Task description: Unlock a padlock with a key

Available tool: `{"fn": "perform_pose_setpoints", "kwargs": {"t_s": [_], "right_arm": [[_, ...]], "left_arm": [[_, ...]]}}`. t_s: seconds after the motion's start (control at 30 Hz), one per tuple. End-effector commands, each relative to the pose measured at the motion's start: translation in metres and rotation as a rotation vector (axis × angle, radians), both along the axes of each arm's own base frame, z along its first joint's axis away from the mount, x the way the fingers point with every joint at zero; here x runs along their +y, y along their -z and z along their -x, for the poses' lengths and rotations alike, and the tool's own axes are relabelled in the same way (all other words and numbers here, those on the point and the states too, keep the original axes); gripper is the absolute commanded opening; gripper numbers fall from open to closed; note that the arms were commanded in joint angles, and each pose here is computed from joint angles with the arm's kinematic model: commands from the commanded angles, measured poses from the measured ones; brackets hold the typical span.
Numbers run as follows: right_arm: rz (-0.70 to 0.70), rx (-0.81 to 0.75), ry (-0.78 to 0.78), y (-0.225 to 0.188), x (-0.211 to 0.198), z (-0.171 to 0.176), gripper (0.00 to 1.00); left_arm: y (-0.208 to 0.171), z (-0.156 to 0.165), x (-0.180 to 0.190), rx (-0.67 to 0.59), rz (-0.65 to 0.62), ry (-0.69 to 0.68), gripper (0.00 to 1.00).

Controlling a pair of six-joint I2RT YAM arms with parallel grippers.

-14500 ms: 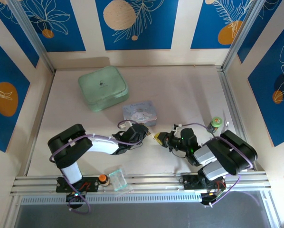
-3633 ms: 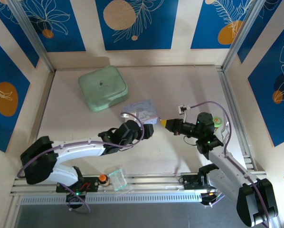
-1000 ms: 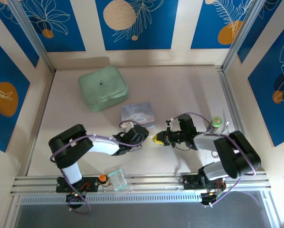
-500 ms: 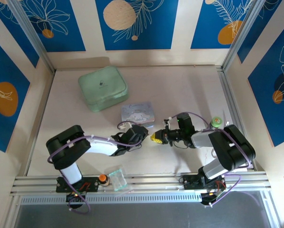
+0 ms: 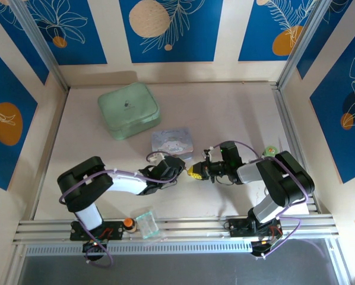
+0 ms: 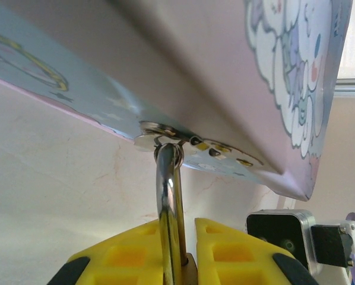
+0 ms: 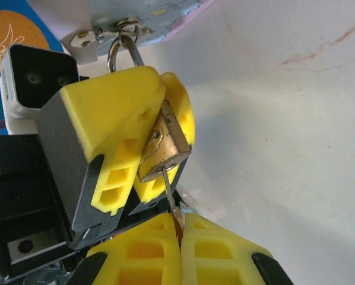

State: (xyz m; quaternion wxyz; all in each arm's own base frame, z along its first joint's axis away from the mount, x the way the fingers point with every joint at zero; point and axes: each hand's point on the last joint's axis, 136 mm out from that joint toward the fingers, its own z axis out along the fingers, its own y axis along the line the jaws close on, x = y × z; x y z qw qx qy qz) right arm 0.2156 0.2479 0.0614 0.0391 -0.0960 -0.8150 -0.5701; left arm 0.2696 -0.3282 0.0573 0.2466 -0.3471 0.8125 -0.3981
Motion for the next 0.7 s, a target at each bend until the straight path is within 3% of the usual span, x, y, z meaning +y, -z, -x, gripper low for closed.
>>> {"fn": "perform_pose_setpoints", "kwargs": {"t_s": [0.0,0.67], "right_arm": [[-0.025,-0.029,0.01,-0.007,0.004,-0.011,0.0],[-0.082,-0.113,0.088,-0.015,0.018,-0.033,0.0]], "left_arm": [[0.005,0.006,0.005,0.053,0.02,-0.003,0.0],[-0.009,0.012,-0.005,0.066,0.168,0.005,0.0]]}}
